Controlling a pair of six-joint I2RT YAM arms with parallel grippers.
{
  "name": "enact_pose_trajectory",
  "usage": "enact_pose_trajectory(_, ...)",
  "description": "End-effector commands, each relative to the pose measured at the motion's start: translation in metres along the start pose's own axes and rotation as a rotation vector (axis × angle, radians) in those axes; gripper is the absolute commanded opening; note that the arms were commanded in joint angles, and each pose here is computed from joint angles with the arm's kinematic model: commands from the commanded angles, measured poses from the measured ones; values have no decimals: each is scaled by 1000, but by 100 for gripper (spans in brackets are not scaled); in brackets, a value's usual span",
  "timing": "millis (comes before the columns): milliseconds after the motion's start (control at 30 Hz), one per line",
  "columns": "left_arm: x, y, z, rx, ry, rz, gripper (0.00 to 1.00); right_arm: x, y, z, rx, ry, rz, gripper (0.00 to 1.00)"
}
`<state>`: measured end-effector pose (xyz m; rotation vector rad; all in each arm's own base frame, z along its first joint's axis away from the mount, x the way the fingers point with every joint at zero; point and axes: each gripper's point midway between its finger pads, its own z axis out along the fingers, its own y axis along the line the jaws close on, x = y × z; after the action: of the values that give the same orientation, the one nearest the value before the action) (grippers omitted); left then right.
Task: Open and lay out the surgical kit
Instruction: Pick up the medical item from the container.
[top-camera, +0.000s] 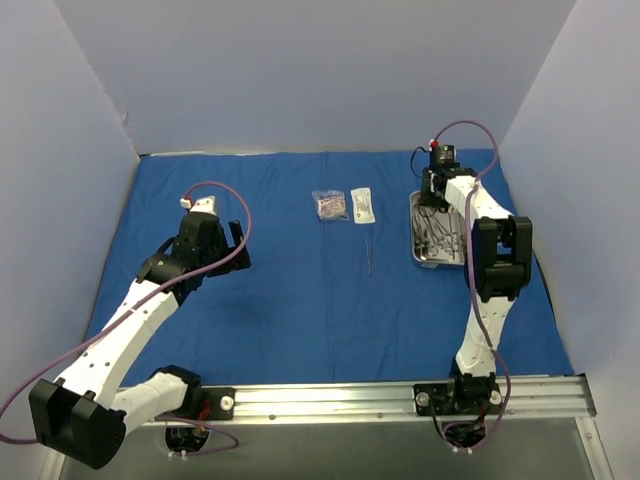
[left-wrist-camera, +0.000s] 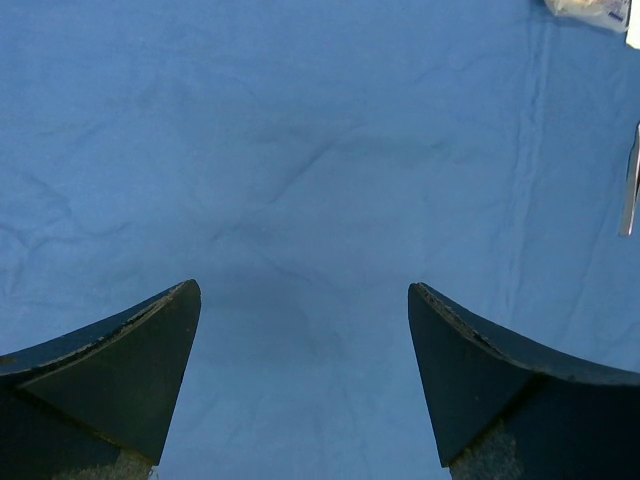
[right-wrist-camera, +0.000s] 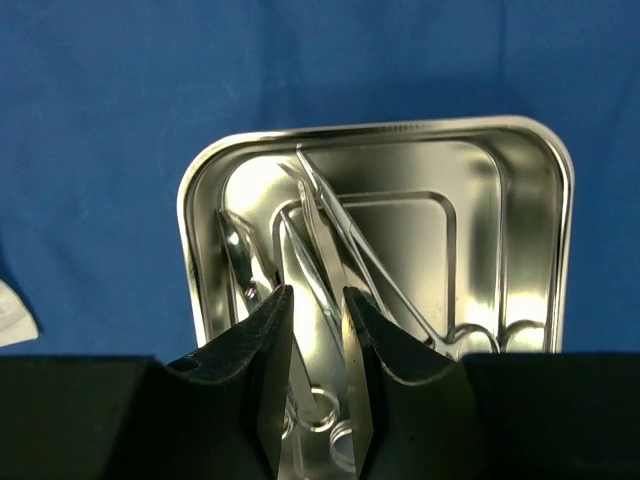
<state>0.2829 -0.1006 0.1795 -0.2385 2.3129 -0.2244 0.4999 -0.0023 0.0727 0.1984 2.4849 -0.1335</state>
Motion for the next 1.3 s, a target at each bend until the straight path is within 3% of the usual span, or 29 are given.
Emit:
enact_pose_trajectory(0, -2, 0, -5, 19, -11, -1, 94, -16, -3, 9, -3, -34, -44, 22)
enact_pose_trajectory(500, 4, 0, -1, 14, 13, -9, 94, -3, 1, 50, -24, 27, -134, 20)
enact_pose_trajectory(733, 5, 1, 0, 9, 15, -11, 94, 1, -1, 57, -21, 47, -153, 10)
enact_pose_trajectory(867, 6, 1, 0, 8, 18, -9, 94, 0, -4, 54, -12, 47, -164, 1)
enact_pose_trajectory(1267, 4, 0, -1, 11, 13, -13, 94, -31, -10, 5, 4, -32, -129, 0)
